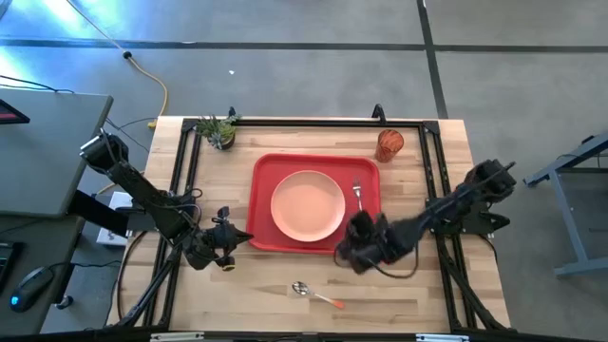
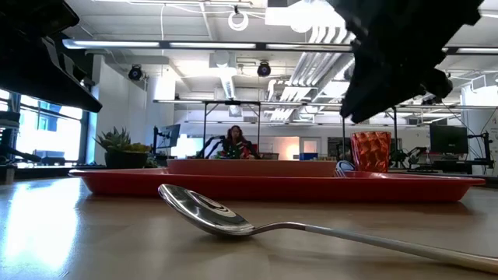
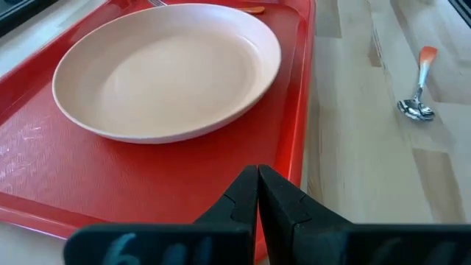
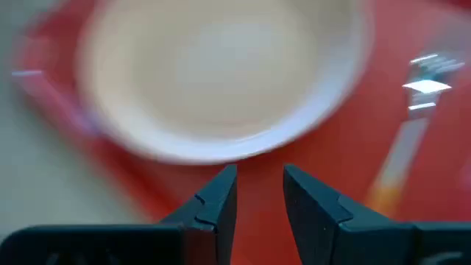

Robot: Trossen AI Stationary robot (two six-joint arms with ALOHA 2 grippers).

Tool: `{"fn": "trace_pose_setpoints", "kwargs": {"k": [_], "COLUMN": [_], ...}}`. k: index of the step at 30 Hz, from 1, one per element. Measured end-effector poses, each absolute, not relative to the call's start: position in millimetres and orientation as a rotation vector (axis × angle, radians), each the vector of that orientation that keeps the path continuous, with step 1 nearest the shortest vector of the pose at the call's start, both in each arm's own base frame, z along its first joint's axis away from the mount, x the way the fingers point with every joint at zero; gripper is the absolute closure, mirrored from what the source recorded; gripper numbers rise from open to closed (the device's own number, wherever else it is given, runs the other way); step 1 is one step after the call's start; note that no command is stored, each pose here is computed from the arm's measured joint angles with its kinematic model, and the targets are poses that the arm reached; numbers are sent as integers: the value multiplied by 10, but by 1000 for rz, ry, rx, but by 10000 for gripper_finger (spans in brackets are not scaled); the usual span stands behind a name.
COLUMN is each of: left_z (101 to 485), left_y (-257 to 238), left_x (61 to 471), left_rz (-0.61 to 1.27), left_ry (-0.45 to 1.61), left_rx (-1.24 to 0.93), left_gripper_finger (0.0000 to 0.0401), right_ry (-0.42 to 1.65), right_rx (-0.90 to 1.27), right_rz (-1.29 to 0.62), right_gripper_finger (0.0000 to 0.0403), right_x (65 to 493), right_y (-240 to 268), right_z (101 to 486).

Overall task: Pick and place plate/cup/fork/spoon on tray
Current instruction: Put the orange spoon on the red tray

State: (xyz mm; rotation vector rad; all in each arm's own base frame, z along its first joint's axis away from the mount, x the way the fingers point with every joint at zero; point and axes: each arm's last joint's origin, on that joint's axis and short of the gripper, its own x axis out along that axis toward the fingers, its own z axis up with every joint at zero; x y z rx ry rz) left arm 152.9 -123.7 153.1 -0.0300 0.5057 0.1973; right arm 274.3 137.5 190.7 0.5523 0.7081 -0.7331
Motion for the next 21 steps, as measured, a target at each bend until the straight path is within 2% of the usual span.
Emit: {"fn": "trace_pose_setpoints", "kwargs": {"k": [8,13,21], "left_z": [1533,1534,1537], "left_y": [-1234,-1230,-1222], "left_x": [1530,1530,1535], "left_rz": [209,210,214], "left_ry": [498,496,493], "left_rx": [-31,6,44], "left_gripper_finger": [398,398,398], "right_ry": [436,586,748], "right_rx": [527,426,313], "right_rz": [-355,-270,-304], "right_gripper_finger": [300,300,300], "right_x": [3082,3191,3447], "right_y": [2128,2360,2585], "right_z": [1578,1425,1564]}}
